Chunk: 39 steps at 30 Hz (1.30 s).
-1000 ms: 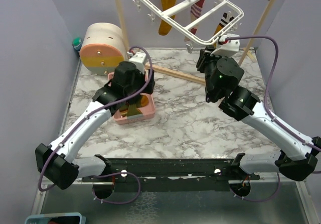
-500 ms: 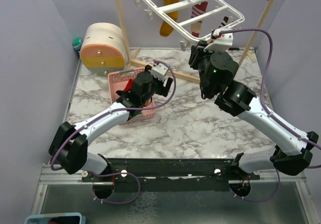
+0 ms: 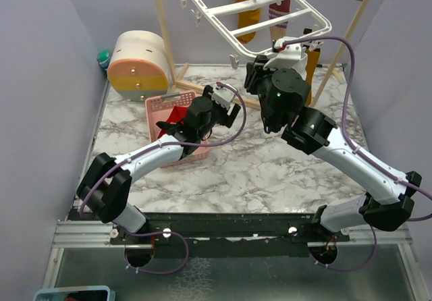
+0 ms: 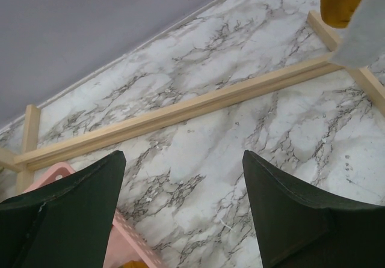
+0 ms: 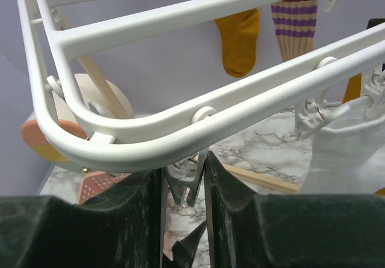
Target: Remove the socks clipped to the hanger
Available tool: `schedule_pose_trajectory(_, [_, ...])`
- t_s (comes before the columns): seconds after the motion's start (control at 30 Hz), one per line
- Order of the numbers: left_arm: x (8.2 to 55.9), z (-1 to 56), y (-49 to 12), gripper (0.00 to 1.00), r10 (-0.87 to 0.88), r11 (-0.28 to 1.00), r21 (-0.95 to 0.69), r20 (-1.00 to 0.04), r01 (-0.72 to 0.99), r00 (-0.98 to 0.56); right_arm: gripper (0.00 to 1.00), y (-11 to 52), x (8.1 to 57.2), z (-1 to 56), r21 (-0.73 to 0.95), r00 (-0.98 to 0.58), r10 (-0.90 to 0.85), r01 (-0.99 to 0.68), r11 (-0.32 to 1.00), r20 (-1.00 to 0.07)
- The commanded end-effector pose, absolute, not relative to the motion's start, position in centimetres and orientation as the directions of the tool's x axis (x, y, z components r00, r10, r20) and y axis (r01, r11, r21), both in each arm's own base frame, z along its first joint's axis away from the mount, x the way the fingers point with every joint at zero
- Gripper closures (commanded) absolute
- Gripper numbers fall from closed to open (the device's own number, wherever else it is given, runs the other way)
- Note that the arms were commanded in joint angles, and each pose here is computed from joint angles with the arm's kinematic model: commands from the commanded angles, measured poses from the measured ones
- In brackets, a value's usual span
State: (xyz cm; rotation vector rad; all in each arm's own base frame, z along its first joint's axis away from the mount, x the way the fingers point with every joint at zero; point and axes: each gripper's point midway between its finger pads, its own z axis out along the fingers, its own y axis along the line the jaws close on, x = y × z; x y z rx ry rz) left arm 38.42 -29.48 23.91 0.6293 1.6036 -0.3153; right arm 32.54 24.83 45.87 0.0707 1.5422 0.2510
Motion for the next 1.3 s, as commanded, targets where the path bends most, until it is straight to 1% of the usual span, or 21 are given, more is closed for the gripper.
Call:
schedule_pose_trajectory(0.0, [38.7,24.4,-32.5,0.20,0.182,0.773,0.154,-0.983,0.616,0.017,0.99,26.7,32.2,45.7,0.190,-0.020,0.190,-0.175,0.966,-0.982])
schedule_pose_trajectory(0.17, [38.9,24.3,-35.8,0.20,0.157,0.728,0.143,-0.987,0.671,0.041,0.99,27.2,32.1,46.1,0.190,-0.016,0.190,-0.188,0.964,-0.982])
schedule_pose_trajectory(0.3, [39.6,24.4,-37.9,0.19,0.098,0.703,0.131,-0.991,0.699,0.087,0.99,27.5,31.9,46.4,0.193,-0.014,0.194,-0.201,0.960,-0.981])
schedule_pose_trajectory(0.4, [40.1,24.5,-39.8,0.17,0.023,0.672,0.142,-0.985,0.727,0.171,0.99,27.8,31.8,46.5,0.190,-0.014,0.192,-0.211,0.959,-0.981])
schedule_pose_trajectory(0.47, [40.3,24.3,-41.0,0.16,-0.019,0.643,0.141,-0.980,0.753,0.200,0.99,28.0,31.7,46.5,0.189,-0.015,0.190,-0.218,0.957,-0.982])
schedule_pose_trajectory(0.63, [39.5,24.7,-43.9,0.14,-0.181,0.514,0.121,-0.952,0.849,0.245,0.99,27.6,31.4,46.9,0.186,-0.010,0.189,-0.221,0.957,-0.982])
schedule_pose_trajectory(0.73, [38.9,25.0,-44.9,0.13,-0.277,0.432,0.078,-0.937,0.899,0.214,0.99,27.2,31.2,47.1,0.185,-0.005,0.189,-0.217,0.958,-0.982])
schedule_pose_trajectory(0.83, [38.4,25.3,-45.5,0.13,-0.333,0.354,0.056,-0.925,0.933,0.182,0.99,26.8,31.0,47.3,0.184,0.000,0.188,-0.214,0.959,-0.982])
schedule_pose_trajectory(0.93, [37.7,25.3,-46.0,0.13,-0.349,0.291,0.060,-0.923,0.955,0.165,0.99,26.6,31.0,47.4,0.181,0.004,0.186,-0.212,0.960,-0.983])
schedule_pose_trajectory(1.27, [36.2,25.8,-46.9,0.13,-0.396,0.141,0.038,-0.914,0.989,0.092,0.99,26.4,30.8,47.4,0.182,0.004,0.187,-0.218,0.959,-0.982])
